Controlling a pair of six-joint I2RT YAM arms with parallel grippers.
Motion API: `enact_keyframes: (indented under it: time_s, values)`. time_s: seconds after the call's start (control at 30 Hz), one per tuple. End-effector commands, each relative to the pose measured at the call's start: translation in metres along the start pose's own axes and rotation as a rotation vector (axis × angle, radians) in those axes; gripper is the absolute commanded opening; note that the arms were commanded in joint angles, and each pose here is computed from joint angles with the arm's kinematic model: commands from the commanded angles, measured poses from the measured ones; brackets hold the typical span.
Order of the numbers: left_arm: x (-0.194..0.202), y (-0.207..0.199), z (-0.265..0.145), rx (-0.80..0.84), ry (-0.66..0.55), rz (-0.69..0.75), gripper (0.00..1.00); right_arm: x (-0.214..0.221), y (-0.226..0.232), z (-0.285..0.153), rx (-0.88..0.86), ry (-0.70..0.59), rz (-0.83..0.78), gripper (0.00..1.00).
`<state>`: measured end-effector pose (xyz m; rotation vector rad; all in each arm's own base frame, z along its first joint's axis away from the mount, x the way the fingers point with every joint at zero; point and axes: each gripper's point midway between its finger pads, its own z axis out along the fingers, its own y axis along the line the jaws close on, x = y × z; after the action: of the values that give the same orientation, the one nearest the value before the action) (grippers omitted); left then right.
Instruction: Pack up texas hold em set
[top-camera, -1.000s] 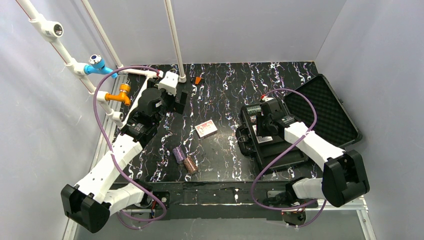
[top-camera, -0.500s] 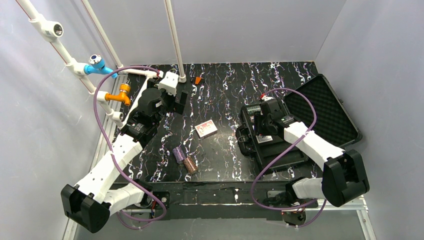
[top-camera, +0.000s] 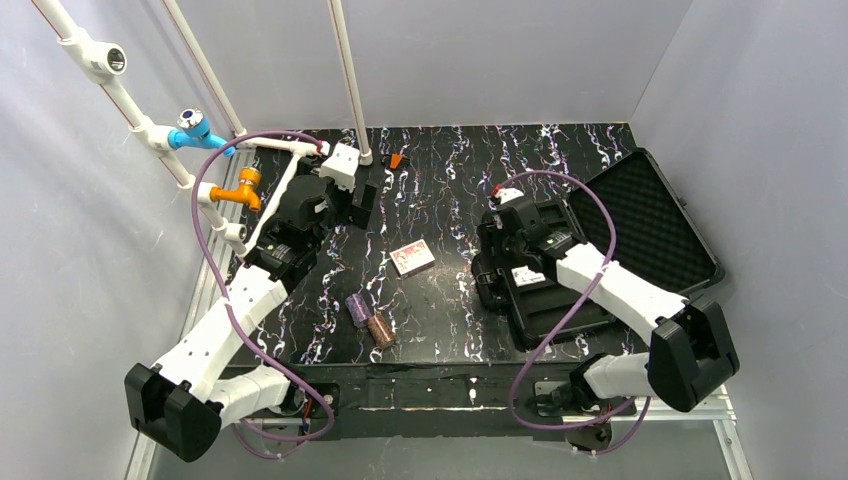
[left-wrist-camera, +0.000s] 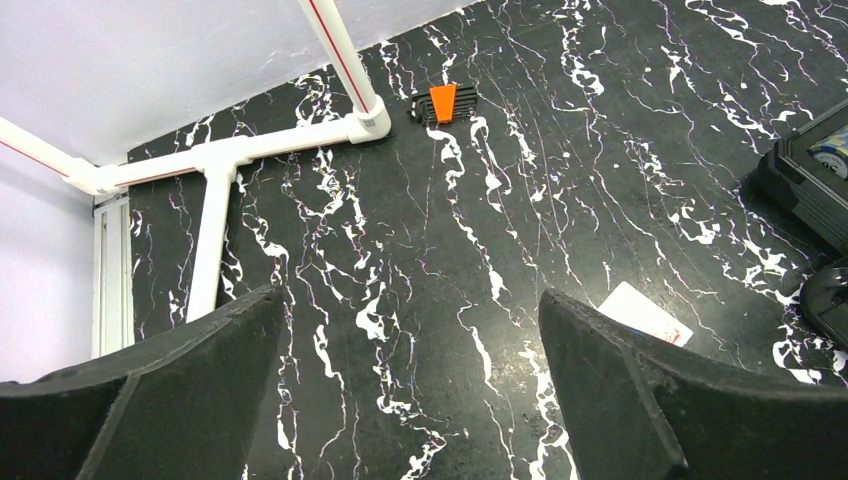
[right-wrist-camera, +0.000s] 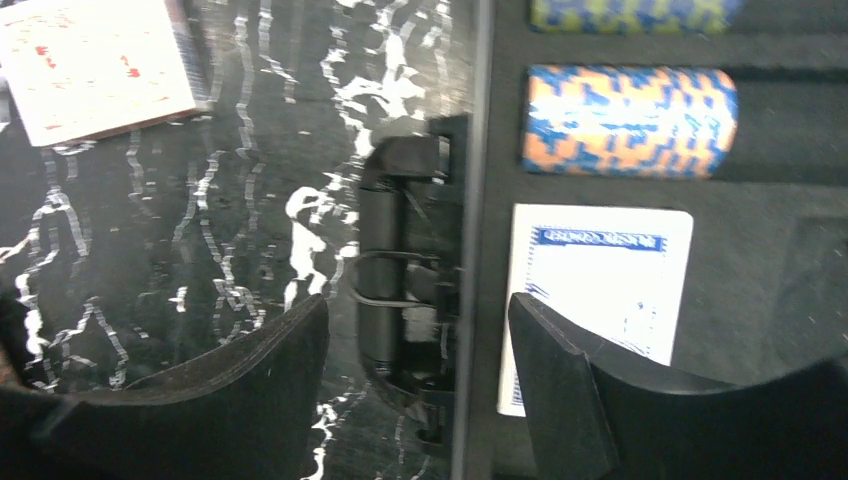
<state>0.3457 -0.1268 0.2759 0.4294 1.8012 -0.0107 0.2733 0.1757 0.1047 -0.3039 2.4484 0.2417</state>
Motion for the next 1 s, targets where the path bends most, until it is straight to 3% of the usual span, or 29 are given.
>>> enact_keyframes:
  time_s: [0.0, 0.33, 0.43, 0.83, 0.97]
  values:
    - [-0.003, 0.002, -0.002, -0.012, -0.005, 0.01, 0.99, -0.037, 0.045, -0.008, -0.129, -0.082, -0.053, 0.76]
    - [0.0, 0.001, 0.002, -0.01, 0.006, 0.017, 0.99, -0.03, 0.125, -0.007, -0.378, -0.029, -0.124, 0.94]
    - [0.001, 0.001, 0.003, -0.012, 0.011, 0.02, 0.99, -0.031, 0.133, 0.0, -0.379, -0.005, -0.131, 0.98]
    - [0.004, 0.008, 0.005, -0.052, 0.02, 0.029, 0.99, -0.06, 0.151, 0.052, -0.296, -0.01, -0.218, 0.98]
    - [0.005, 0.012, 0.004, -0.081, 0.019, 0.026, 0.99, -0.083, 0.162, 0.073, -0.264, -0.039, -0.195, 0.91]
